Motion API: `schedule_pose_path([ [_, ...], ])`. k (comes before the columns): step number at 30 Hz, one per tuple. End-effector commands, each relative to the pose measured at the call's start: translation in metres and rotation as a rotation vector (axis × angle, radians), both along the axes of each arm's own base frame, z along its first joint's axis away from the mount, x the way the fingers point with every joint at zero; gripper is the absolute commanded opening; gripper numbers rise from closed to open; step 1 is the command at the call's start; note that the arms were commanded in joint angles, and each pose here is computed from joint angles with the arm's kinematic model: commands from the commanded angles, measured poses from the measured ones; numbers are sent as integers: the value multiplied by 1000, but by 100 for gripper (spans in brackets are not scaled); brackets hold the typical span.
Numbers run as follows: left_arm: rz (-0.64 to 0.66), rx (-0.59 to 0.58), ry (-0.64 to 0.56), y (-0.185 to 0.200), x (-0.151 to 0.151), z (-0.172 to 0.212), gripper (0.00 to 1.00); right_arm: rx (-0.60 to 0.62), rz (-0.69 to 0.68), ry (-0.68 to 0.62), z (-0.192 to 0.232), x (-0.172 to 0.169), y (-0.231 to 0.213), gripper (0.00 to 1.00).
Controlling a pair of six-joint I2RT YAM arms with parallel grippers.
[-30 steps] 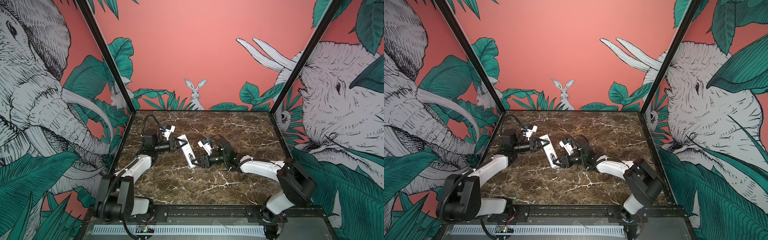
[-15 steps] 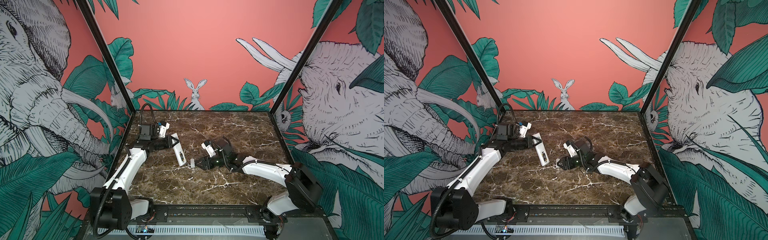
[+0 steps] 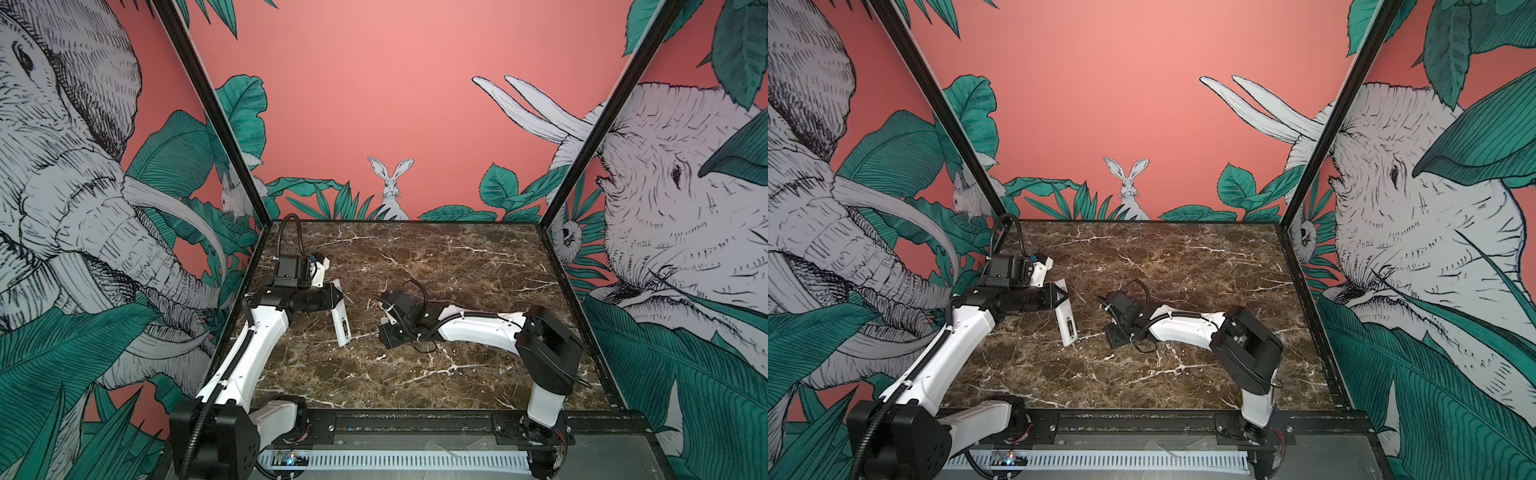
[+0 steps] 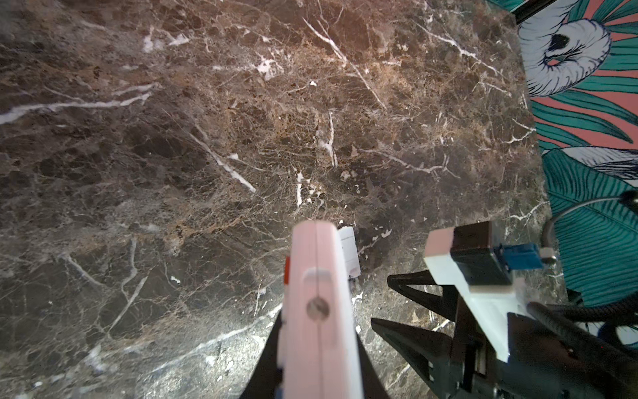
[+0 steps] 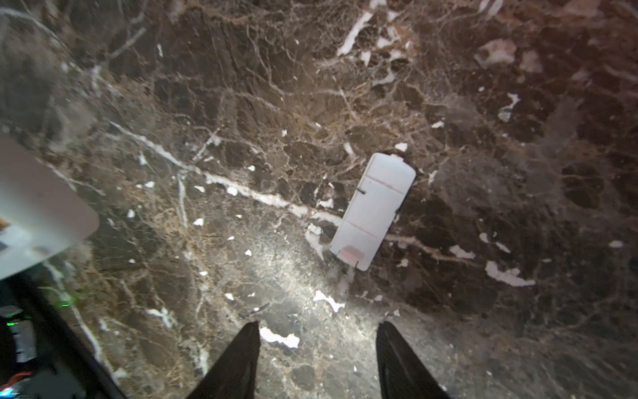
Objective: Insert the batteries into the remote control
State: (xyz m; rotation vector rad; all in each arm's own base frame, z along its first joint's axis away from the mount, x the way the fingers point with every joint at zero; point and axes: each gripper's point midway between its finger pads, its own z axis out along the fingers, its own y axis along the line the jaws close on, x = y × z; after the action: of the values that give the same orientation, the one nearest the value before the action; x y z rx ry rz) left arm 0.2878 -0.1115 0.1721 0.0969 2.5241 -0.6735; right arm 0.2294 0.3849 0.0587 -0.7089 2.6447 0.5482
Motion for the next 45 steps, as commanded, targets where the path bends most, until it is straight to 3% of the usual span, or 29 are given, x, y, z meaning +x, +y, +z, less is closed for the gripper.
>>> schedule_pose_path([
  [1, 1, 1, 58, 1, -9, -13, 0, -95, -21, -18, -6, 3, -10, 45],
  [17, -19, -32, 59, -4, -11, -11, 0, -127, -5, -32, -21, 19, 11, 37],
  [24, -26, -45, 64, -7, -11, -12, 0, -172, -3, -15, -34, 19, 9, 29],
  [34, -36, -76, 74, -12, -10, -13, 0, -207, -22, -40, -35, 19, -6, 18],
  [45, -60, -220, 89, -41, -7, -19, 0, -231, -54, -93, -17, 20, -53, 10],
])
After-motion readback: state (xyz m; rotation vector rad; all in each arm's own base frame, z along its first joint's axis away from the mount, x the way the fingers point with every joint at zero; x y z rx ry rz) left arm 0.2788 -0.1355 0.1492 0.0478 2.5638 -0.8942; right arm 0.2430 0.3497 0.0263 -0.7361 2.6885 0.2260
